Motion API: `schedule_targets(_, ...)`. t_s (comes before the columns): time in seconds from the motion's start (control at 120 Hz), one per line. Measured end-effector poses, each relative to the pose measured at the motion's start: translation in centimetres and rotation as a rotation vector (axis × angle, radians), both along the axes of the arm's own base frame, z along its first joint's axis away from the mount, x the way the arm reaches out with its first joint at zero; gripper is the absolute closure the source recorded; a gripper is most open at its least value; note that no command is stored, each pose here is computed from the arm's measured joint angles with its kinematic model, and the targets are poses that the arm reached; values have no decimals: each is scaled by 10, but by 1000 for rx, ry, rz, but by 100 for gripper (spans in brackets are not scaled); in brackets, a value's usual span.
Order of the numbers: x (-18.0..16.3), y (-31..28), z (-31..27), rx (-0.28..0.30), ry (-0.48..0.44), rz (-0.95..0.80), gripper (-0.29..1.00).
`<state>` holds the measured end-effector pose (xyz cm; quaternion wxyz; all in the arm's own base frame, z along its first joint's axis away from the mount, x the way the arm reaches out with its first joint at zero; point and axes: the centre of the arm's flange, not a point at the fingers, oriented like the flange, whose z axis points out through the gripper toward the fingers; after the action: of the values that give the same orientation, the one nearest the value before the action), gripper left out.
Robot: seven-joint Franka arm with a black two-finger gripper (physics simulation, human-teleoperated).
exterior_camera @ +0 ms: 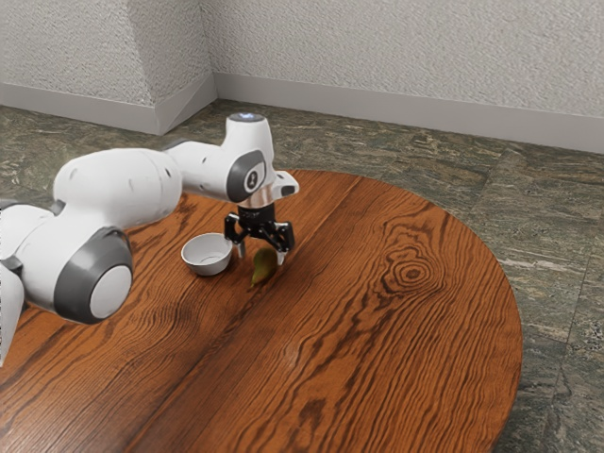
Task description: Place the pear in the bowl.
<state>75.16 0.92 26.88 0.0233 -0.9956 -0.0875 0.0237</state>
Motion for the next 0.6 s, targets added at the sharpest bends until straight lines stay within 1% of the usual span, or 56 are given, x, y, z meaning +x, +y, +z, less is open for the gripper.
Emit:
schedule_targets(0.25, 2, -1, -16, -13, 16, -7, 0)
schedule_targets(0.417, 9, -2, -13, -11, 0, -23, 0)
schedule_targets(0.6, 7, 6, -16, -22, 8, -13, 12)
